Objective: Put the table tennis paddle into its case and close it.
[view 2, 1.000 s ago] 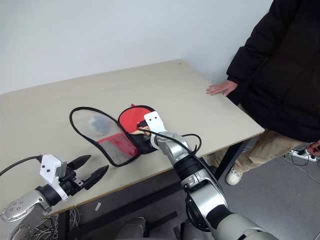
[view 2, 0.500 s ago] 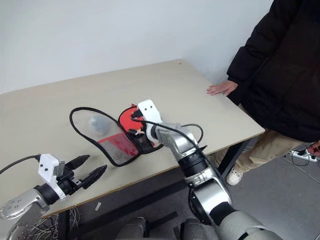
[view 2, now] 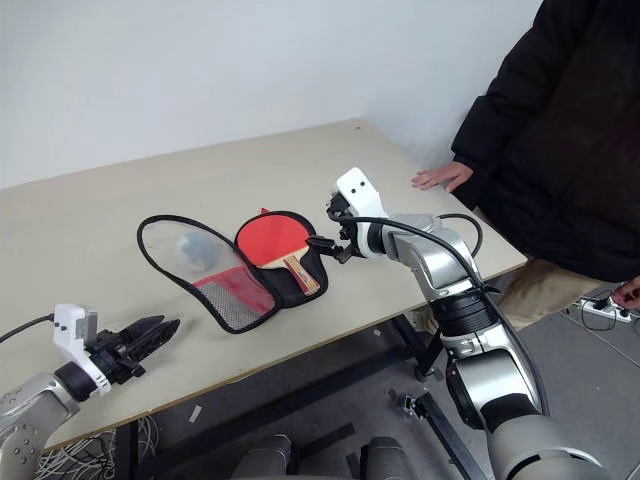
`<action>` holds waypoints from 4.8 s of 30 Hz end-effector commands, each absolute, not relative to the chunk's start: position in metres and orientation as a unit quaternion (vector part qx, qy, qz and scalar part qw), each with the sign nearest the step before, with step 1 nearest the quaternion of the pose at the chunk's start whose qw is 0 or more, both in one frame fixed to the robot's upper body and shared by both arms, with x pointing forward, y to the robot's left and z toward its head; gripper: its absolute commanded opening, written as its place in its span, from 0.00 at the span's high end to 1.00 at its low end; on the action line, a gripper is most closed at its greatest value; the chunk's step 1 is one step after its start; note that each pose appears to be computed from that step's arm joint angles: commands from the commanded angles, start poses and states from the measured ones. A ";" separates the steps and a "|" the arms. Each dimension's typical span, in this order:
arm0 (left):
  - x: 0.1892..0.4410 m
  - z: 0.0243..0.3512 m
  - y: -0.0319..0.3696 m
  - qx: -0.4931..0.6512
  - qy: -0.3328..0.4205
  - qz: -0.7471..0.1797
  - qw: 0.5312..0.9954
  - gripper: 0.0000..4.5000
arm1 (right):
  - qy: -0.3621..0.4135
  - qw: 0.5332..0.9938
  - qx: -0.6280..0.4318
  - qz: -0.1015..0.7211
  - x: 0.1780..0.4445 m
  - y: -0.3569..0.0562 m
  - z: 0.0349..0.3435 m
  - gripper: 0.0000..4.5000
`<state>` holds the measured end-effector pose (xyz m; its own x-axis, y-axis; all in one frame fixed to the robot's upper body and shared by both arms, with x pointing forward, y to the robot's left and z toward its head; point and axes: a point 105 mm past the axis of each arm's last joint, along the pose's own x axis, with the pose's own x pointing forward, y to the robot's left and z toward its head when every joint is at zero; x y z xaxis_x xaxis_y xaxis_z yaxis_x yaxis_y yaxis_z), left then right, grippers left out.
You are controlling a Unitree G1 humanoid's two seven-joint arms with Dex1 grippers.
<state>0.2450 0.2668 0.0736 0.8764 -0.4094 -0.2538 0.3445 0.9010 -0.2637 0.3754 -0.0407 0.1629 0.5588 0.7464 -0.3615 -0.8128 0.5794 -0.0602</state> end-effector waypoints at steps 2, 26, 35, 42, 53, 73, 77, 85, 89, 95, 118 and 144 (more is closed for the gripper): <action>0.264 0.076 0.253 -0.103 0.146 -0.193 0.965 0.68 | 0.112 0.870 -0.117 0.466 0.370 -0.033 0.184 0.00; 0.303 0.112 0.122 -0.205 0.113 -0.321 0.918 0.68 | 0.065 0.805 -0.207 0.552 0.357 -0.076 0.200 0.00; 0.311 0.101 0.141 -0.242 0.133 -0.242 0.930 0.68 | 0.068 0.778 -0.214 0.587 0.342 -0.066 0.185 0.00; 0.298 0.094 0.155 -0.313 0.167 -0.210 0.911 0.68 | 0.078 0.769 -0.202 0.602 0.331 -0.057 0.177 0.00; 0.285 0.075 0.137 -0.398 0.225 -0.204 0.866 0.68 | 0.083 0.761 -0.193 0.614 0.321 -0.047 0.171 0.00; 0.294 0.071 0.122 -0.470 0.238 -0.179 0.831 0.00 | 0.089 0.761 -0.183 0.616 0.315 -0.042 0.168 0.00; 0.297 0.075 0.115 -0.515 0.234 -0.190 0.802 0.00 | 0.090 0.760 -0.181 0.618 0.313 -0.040 0.167 0.00; 0.302 0.072 0.108 -0.541 0.247 -0.196 0.780 0.00 | 0.092 0.757 -0.180 0.621 0.309 -0.039 0.166 0.00; 0.308 0.071 0.109 -0.541 0.245 -0.186 0.783 0.00 | 0.093 0.757 -0.179 0.621 0.309 -0.038 0.166 0.00; 0.313 0.069 0.111 -0.546 0.241 -0.173 0.783 0.00 | 0.094 0.758 -0.177 0.621 0.307 -0.036 0.165 0.00; 0.304 0.054 0.117 -0.538 0.268 -0.121 0.790 0.00 | 0.103 0.765 -0.170 0.613 0.306 -0.034 0.163 0.00; 0.334 0.069 0.086 -0.585 0.244 -0.172 0.754 0.00 | 0.103 0.764 -0.166 0.615 0.306 -0.028 0.160 0.00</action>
<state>0.3293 0.0914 0.0584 0.8235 -0.5297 -0.2032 -0.0737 0.2552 -0.9641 0.3081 -0.0325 0.1471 0.2239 0.8916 -0.3936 -0.9746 0.2078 -0.0836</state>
